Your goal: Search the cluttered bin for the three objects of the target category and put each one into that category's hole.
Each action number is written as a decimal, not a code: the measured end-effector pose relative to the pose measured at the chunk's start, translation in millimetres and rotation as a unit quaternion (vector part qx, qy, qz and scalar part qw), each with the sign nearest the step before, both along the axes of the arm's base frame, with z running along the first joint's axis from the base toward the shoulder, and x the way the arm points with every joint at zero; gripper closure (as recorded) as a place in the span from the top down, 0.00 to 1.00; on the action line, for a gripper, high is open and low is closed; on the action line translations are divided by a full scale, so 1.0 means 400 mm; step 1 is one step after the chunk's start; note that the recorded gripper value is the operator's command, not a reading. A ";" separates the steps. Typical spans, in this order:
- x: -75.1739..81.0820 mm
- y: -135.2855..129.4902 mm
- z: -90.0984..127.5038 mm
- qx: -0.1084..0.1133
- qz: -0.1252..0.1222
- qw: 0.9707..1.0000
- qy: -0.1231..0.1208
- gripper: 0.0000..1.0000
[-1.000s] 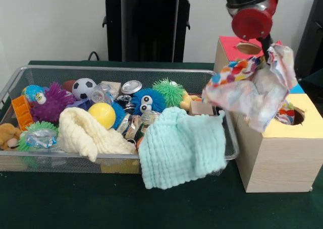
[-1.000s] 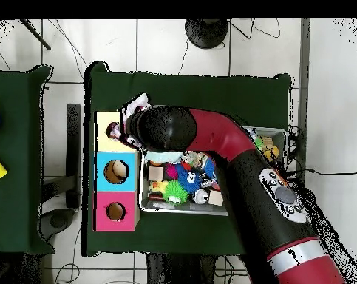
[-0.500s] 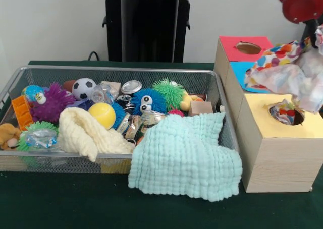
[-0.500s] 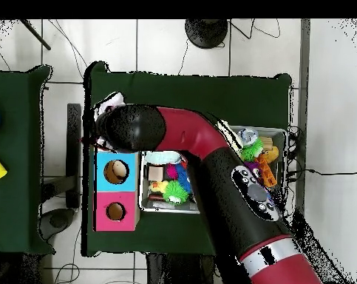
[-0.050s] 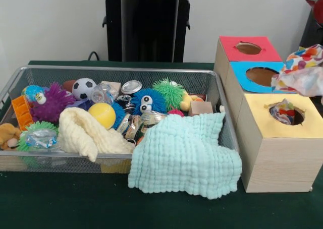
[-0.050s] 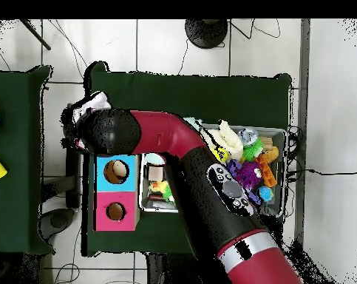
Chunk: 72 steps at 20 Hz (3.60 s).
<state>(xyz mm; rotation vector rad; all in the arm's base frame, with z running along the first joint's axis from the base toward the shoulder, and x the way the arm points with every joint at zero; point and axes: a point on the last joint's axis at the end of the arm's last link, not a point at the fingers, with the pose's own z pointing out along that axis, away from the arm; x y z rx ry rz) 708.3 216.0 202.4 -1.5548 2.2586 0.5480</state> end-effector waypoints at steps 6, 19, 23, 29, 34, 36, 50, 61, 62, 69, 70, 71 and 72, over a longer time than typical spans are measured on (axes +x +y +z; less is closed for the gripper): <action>-0.025 0.025 -0.082 -0.033 0.002 0.999 -0.005 0.00; -0.093 -0.030 -0.227 -0.120 0.012 0.993 0.006 0.00; -0.091 -0.060 -0.250 -0.140 0.003 0.990 0.003 0.00; -0.064 -0.092 -0.265 -0.159 -0.012 0.987 -0.018 0.00; -0.045 -0.097 -0.284 -0.172 -0.020 0.984 -0.040 0.00; -0.039 -0.090 -0.292 -0.171 -0.021 0.984 -0.047 0.00; -0.017 -0.073 -0.331 -0.168 -0.026 0.984 -0.059 0.00; 0.005 -0.007 -0.430 -0.173 -0.016 0.982 -0.070 0.00; 0.009 0.000 -0.444 -0.174 -0.015 0.982 -0.072 0.00; 0.033 0.018 -0.464 -0.186 -0.016 0.979 -0.080 0.00; 0.032 0.021 -0.463 -0.189 -0.016 0.979 -0.080 0.00; 0.031 0.021 -0.463 -0.190 -0.016 0.978 -0.080 0.00; 0.031 0.021 -0.462 -0.191 -0.017 0.978 -0.080 0.00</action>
